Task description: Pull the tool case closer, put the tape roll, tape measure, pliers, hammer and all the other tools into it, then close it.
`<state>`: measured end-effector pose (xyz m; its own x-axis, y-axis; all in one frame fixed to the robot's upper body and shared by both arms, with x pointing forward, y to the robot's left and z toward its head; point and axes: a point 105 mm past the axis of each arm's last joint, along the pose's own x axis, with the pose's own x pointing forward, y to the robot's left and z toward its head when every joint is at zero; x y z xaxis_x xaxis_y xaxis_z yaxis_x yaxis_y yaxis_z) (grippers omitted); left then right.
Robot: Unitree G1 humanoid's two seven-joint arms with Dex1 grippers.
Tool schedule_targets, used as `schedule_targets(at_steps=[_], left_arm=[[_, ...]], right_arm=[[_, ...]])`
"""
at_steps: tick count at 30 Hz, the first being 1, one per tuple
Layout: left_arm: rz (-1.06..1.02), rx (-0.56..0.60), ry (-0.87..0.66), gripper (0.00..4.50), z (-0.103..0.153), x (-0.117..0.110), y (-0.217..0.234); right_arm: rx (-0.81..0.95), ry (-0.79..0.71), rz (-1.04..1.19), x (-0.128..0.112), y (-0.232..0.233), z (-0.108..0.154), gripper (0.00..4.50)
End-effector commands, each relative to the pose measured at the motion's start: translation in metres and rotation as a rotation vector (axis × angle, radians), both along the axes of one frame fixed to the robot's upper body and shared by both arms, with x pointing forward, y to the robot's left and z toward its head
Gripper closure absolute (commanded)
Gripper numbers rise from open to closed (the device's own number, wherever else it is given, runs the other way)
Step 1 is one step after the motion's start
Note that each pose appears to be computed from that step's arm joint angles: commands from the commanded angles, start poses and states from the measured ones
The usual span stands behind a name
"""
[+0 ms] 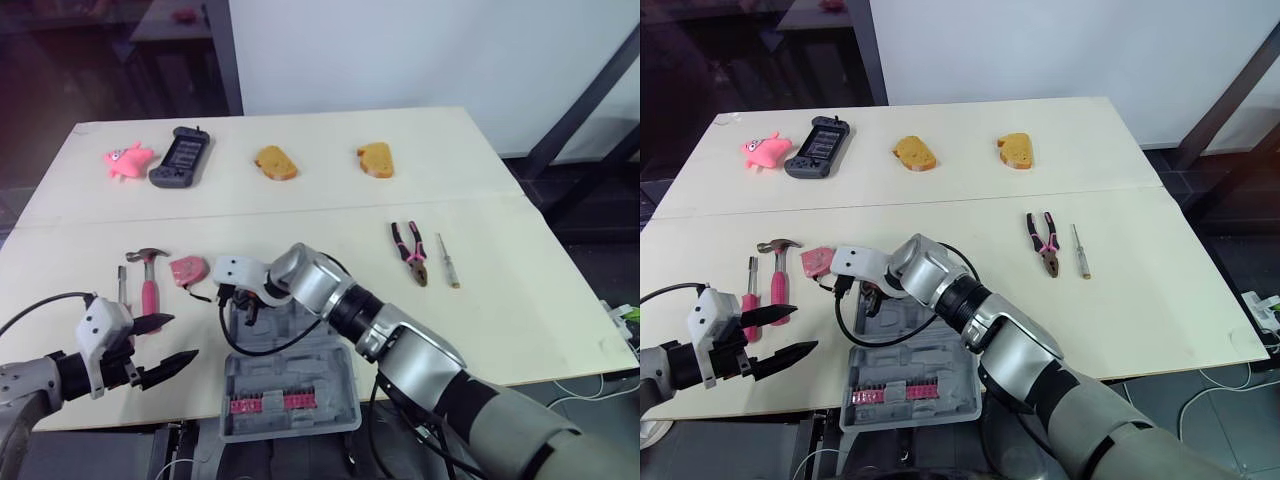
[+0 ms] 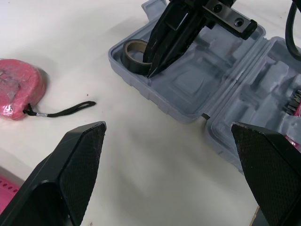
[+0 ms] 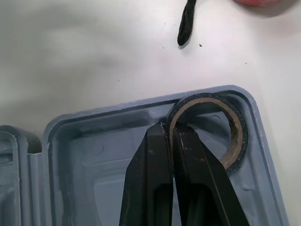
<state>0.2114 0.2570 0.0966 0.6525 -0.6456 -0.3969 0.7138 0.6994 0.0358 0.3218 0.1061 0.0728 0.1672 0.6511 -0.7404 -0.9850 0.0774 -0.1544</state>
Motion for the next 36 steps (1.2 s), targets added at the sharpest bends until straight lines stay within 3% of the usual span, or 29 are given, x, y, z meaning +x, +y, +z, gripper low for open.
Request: schedule_targets(at_steps=[1, 12, 36], left_arm=[[-0.01, 0.001, -0.013, 0.0, 0.003, 0.0, -0.002], [-0.017, -0.003, -0.005, 0.0, 0.002, 0.001, -0.003], [-0.013, -0.009, 0.002, 0.0, -0.001, 0.002, -0.005]], right_arm=[[0.052, -0.039, 0.035, -0.002, 0.012, 0.019, 4.43], [0.095, -0.051, 0.029, -0.002, 0.008, 0.037, 4.43], [0.047, -0.007, 0.012, -0.001, 0.009, 0.004, 4.43]])
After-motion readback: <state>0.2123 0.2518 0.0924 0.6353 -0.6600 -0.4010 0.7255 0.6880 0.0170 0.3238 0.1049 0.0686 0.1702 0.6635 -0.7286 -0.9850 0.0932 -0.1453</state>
